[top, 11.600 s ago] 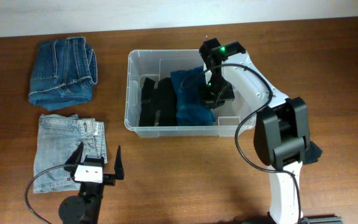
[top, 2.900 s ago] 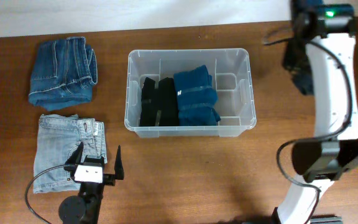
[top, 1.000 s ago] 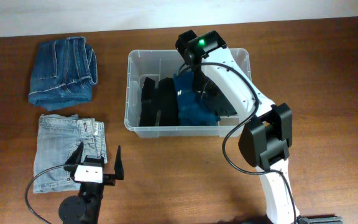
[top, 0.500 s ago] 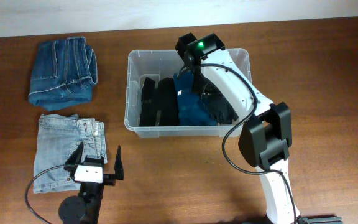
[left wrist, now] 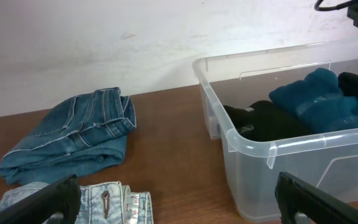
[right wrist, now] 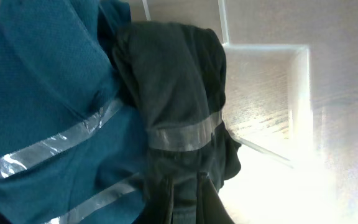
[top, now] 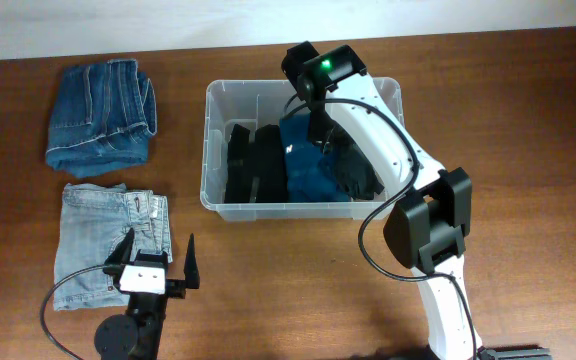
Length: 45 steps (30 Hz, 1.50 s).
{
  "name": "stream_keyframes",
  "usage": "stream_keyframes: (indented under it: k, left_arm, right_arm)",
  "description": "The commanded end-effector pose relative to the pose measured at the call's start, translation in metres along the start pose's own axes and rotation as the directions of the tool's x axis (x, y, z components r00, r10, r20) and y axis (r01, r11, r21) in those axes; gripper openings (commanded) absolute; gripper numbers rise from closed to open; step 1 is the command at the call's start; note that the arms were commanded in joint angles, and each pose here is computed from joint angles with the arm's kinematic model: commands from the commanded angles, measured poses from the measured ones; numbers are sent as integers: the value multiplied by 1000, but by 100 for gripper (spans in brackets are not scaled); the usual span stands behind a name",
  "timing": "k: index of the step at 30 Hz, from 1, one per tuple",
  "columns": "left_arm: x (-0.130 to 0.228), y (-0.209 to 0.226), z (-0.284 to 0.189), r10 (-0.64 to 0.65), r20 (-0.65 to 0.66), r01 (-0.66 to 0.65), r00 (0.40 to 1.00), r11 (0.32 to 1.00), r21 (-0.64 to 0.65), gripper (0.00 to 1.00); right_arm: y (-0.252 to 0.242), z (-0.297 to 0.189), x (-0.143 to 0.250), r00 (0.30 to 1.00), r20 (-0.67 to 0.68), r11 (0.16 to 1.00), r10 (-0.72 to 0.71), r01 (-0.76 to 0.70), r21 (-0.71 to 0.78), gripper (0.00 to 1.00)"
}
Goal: Pack container
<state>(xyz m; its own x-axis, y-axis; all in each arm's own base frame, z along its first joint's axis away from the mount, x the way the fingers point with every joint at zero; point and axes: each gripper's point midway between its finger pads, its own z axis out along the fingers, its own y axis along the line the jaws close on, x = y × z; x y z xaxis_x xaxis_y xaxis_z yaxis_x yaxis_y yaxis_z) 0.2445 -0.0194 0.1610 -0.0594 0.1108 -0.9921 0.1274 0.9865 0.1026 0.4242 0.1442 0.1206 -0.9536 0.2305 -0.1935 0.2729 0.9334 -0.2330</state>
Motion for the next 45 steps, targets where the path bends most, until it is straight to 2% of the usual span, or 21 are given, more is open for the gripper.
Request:
stream_keyframes:
  k: [1,9,13,18,21,22,25,29,30,31,35,37,40,45]
  left_arm:
    - [1,2,0,16,-1,-16,1000,1000,-9,99]
    - [1,2,0,16,-1,-16,1000,1000,-9,99]
    - [1,2,0,16,-1,-16,1000,1000,-9,99]
    - [1,2,0,16,-1,-16,1000,1000,-10,99]
    - [1,2,0,16,-1,-16,1000,1000,-9,99]
    - [1,2,0,16,-1,-16,1000,1000,-9,99]
    - [1,2,0,16,-1,-16,1000,1000,-10,99]
    - [1,2,0,16,-1,-16,1000,1000,-10,100]
    - [1,2,0,16,-1,-16,1000,1000,-10,100]
    - [1,2,0,16,-1,-16,1000,1000,-9,99]
    - [1,2,0,16,-1,-16,1000,1000,-9,99]
    - [1,2,0,16,-1,-16,1000,1000,-10,100]
    - [1,2,0,16,-1,-16,1000,1000,-9,99]
    - [1,2,0,16,-1,-16,1000,1000,-10,99]
  right_arm:
    - [1,15,7,999,-31,1000,-8,9,17,7]
    - [17,59,37,990,-138,1000,-25,22,-18,8]
    - [15,65,42,988,-151,1000,-28,27,-7,8]
    - [10,38,25,996,-84,1000,-14,12,-18,8]
    - [7,-2,6,1000,-7,998,-15,15,-68,9]
    - [4,-32,-5,999,48,994,-14,19,-111,13]
    - [-5,-81,-19,991,132,984,4,19,-175,20]
    - [-42,-139,-34,962,272,984,1,48,-170,56]
    - [-46,-152,-36,952,304,978,-32,93,-188,79]
    - [-52,-161,-38,945,326,976,-19,89,-199,84]
    - [-86,-199,-37,916,397,967,52,53,-249,86]
    - [-106,-218,-33,896,441,964,41,81,-254,99]
    - [-138,-241,-24,871,489,961,46,95,-259,98]
    - [-202,-265,11,846,516,961,139,11,-277,98]
